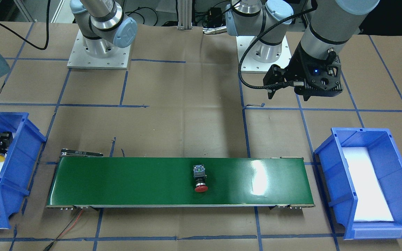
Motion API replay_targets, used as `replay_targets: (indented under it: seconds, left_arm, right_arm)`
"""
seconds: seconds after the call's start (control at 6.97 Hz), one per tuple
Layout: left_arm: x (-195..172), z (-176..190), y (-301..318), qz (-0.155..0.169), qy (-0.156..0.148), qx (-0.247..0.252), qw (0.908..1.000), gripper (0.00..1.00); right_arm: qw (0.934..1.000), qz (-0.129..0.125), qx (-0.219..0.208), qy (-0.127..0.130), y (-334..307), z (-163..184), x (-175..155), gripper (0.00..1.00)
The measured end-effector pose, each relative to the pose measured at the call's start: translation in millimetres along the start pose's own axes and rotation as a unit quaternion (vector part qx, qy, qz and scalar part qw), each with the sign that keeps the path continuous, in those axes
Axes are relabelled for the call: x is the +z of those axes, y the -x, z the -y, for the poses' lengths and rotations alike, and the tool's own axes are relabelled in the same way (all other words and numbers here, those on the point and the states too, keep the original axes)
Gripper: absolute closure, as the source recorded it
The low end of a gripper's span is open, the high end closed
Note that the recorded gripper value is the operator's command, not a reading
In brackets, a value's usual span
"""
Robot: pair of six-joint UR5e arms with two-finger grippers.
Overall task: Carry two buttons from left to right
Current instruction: 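Lower the yellow button into the bin and open the right gripper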
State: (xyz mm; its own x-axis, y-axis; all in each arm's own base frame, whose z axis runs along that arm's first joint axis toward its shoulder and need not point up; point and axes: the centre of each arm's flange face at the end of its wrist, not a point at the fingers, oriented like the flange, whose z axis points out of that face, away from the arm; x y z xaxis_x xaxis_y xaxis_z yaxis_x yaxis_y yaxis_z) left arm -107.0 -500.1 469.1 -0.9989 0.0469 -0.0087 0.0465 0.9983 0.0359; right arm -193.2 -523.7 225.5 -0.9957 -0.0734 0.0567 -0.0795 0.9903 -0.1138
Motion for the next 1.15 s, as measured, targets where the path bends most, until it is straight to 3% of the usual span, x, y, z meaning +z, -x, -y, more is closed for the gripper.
replay_targets:
  seconds: [0.72, 0.86, 1.15]
  left_arm:
    - [1, 0, 0, 0.0, 0.001, -0.001, 1.0, 0.0]
    - [0, 0, 0, 0.0, 0.0, -0.001, 1.0, 0.0]
    - [0, -1, 0, 0.0, 0.0, -0.002, 1.0, 0.0]
  right_arm:
    - [0.9989, -0.028, 0.005, -0.036, -4, 7, -17, 0.01]
    - [0.9983, -0.037, 0.005, -0.046, -7, 11, -30, 0.0]
    - [0.9949, -0.062, 0.013, -0.079, -15, 28, -86, 0.0]
